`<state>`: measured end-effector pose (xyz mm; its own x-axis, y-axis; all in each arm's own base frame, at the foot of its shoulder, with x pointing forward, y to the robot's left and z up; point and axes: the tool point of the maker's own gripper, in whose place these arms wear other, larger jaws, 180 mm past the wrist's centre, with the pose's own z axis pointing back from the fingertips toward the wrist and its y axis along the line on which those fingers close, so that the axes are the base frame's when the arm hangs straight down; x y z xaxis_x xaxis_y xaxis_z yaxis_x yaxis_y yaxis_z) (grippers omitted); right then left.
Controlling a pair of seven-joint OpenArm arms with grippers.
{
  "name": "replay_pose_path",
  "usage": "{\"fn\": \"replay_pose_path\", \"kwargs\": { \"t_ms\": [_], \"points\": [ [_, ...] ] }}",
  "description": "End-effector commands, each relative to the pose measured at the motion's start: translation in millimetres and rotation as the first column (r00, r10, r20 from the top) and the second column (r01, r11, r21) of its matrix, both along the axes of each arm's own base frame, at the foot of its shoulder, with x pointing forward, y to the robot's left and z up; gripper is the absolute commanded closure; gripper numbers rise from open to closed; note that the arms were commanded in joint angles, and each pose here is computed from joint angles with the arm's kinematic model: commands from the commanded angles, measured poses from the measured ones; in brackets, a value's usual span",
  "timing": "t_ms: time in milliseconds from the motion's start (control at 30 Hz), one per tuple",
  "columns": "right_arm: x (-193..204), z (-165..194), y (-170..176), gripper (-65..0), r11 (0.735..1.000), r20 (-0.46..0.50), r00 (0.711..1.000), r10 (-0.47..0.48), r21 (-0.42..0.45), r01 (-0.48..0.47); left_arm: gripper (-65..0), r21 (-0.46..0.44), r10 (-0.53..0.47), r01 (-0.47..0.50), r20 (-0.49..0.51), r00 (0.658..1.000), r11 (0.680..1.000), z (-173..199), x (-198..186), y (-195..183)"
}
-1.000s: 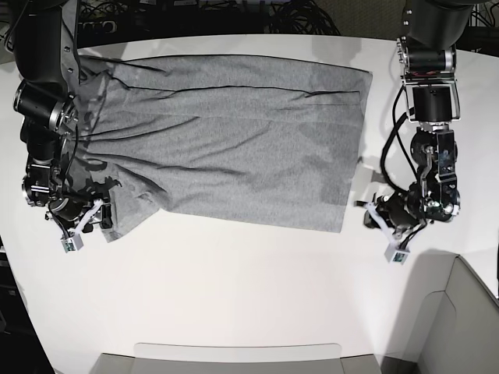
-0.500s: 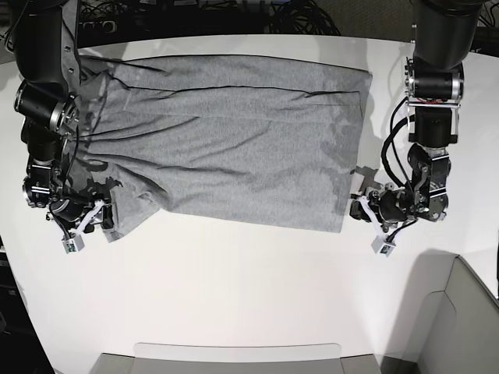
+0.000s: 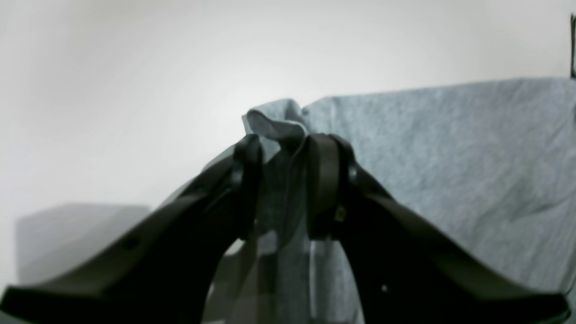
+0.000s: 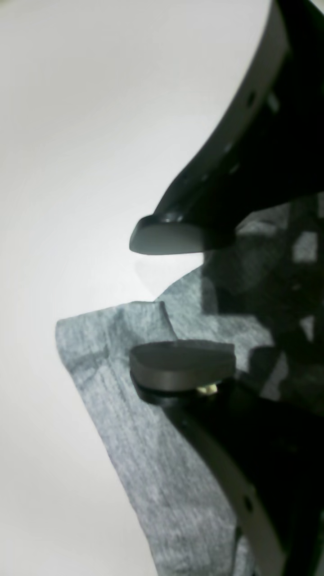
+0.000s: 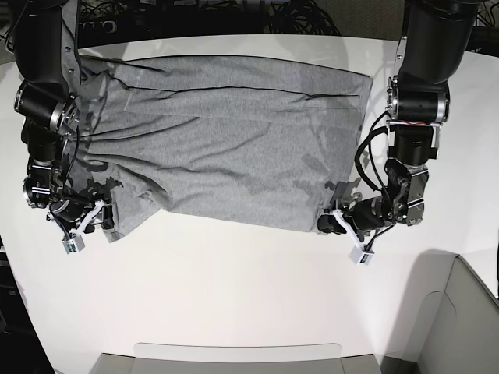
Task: Fold the T-shirt properly
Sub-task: 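Move the left gripper to the other hem corner and grasp both corners, then fold the hem with both grippers up over toward the collar edge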
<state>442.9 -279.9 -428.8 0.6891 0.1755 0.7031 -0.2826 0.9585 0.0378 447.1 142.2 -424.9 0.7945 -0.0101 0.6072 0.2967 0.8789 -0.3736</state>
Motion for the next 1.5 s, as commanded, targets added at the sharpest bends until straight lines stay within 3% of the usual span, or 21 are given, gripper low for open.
{"fn": "replay_pose_path", "kwargs": {
  "t_ms": [0, 67, 167, 233, 367, 567, 667, 867, 1033, 1467],
  "points": [
    [-41.5, -37.3, 1.3, -32.4, 0.995, -0.217, 0.974, 0.062, -0.065, -0.078, -18.8, 0.049, -0.036, 0.037, -0.021, 0.999, 0.998, -1.2, -1.4, 1.6],
    [-41.3, -37.3, 2.3, -32.1, 0.994, -0.219, 0.973, 0.069, -0.068, -0.085, -15.2, 0.078, -0.072, 0.075, -0.036, 0.997, 0.994, -6.7, -6.5, -2.3],
    [-38.4, -36.6, 7.9, -25.9, 0.994, -0.215, 0.974, 0.076, -0.062, -0.092, -5.3, 0.099, -0.116, 0.12, -0.05, 0.992, 0.988, -11.9, -11.4, -11.8],
    [-35.5, -36.2, 14.4, -17.3, 0.994, -0.21, 0.974, 0.085, -0.055, -0.099, 0.0, 0.104, -0.123, 0.128, -0.059, 0.991, 0.986, -14.2, -13.7, -13.0],
    [-26.2, -27.8, 12.9, -0.6, 0.992, -0.177, 0.98, 0.086, -0.073, -0.1, 0.0, 0.134, -0.07, 0.083, -0.093, 0.993, 0.988, -27.0, -21.4, -3.6],
    [7.2, 7.1, 17.2, 0.0, 0.984, -0.041, 0.993, 0.107, -0.136, -0.112, 0.0, 0.118, 0.015, -0.007, -0.069, 0.998, 0.993, -18.6, -13.8, 23.3],
    [20.9, 27.0, 26.4, 0.0, 0.982, 0.048, 0.992, 0.119, -0.151, -0.111, 0.0, 0.095, 0.068, -0.066, -0.014, 0.998, 0.993, 3.0, 0.2, 40.3],
    [34.2, 59.2, 41.5, 0.0, 0.972, 0.17, 0.973, 0.158, -0.202, -0.122, 0.0, 0.135, 0.033, -0.039, 0.048, 0.998, 0.99, 27.3, -4.6, 47.1],
    [33.2, 68.3, 49.1, 0.0, 0.967, 0.211, 0.962, 0.173, -0.222, -0.125, 0.0, 0.152, 0.096, -0.109, 0.092, 0.991, 0.982, 47.5, -8.7, 61.7],
    [25.0, 105.1, 19.1, 0.0, 0.957, 0.229, 0.968, 0.099, -0.289, -0.03, 0.0, 0.241, 0.009, -0.045, 0.147, 0.989, 0.97, 80.7, -24.9, 50.9]
  ]
}}
